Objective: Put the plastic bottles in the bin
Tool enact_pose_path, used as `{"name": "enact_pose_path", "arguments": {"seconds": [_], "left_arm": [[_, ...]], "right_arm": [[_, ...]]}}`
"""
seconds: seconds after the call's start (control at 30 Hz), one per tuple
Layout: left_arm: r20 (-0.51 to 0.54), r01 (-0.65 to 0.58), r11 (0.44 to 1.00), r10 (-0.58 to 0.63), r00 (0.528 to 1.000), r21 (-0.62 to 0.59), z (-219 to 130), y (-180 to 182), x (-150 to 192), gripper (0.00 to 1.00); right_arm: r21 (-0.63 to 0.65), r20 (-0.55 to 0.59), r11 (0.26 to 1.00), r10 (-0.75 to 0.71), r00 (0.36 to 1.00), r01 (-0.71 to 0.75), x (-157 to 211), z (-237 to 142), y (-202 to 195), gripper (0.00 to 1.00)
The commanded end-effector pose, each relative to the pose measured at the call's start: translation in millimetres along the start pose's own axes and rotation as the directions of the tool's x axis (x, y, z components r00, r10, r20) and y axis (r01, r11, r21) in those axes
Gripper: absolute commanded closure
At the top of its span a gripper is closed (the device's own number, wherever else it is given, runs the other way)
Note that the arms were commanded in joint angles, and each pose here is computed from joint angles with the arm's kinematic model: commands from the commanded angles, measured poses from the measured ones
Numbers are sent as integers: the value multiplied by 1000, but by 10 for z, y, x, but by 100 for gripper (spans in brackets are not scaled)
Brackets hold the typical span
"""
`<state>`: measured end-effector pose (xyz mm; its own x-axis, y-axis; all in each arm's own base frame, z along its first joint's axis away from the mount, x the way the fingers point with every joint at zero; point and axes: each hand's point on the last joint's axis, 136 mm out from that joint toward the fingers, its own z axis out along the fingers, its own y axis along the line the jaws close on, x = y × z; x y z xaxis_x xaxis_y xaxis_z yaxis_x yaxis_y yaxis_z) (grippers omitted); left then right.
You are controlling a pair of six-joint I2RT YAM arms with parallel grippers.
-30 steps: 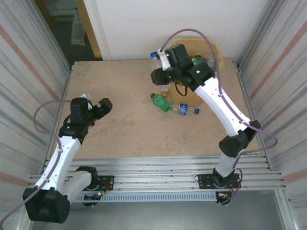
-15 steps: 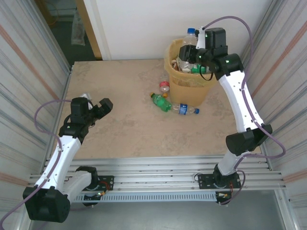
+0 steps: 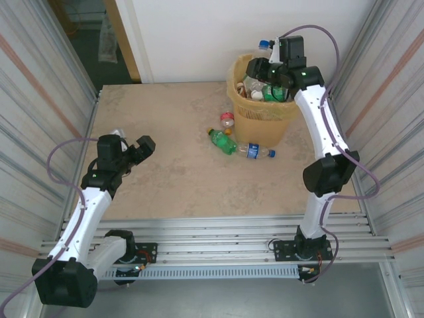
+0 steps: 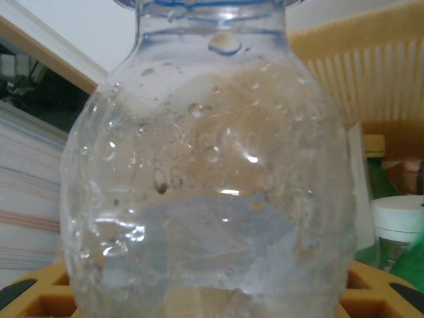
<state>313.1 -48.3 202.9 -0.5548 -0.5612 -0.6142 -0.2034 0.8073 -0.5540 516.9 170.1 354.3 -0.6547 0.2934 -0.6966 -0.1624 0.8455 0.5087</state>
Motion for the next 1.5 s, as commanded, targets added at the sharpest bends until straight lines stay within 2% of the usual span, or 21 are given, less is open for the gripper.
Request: {"name": "enact_pose_path", "arguments": {"seconds": [0.0, 0.43, 0.6, 0.87, 1.13, 1.47], "left_arm": [[22, 14, 1000, -15, 1000, 14, -25, -10, -37, 1], [21, 22, 1000, -23, 1000, 16, -15, -9, -34, 1], [19, 22, 1000, -22, 1000, 16, -11, -13, -32, 1], [17, 25, 1000, -25, 1000, 16, -11, -5, -24, 1], [16, 26, 999, -27, 1000, 21, -3, -19, -28, 1], [-8, 26, 998, -25, 1000, 55, 54, -88, -13, 1]], "right_arm": [[-57, -3, 998, 38, 999, -38, -42, 57, 118, 61], [-18, -90, 999, 45, 995, -47, 246, 304, 95, 50], [5, -91, 999, 38, 995, -37, 268, 285, 80, 39], [52, -54, 999, 3, 999, 0, 193, 134, 62, 30], [132, -13, 989, -61, 998, 62, 124, -82, 44, 30], [178, -12, 975, -131, 991, 131, 148, -281, 91, 46]]}}
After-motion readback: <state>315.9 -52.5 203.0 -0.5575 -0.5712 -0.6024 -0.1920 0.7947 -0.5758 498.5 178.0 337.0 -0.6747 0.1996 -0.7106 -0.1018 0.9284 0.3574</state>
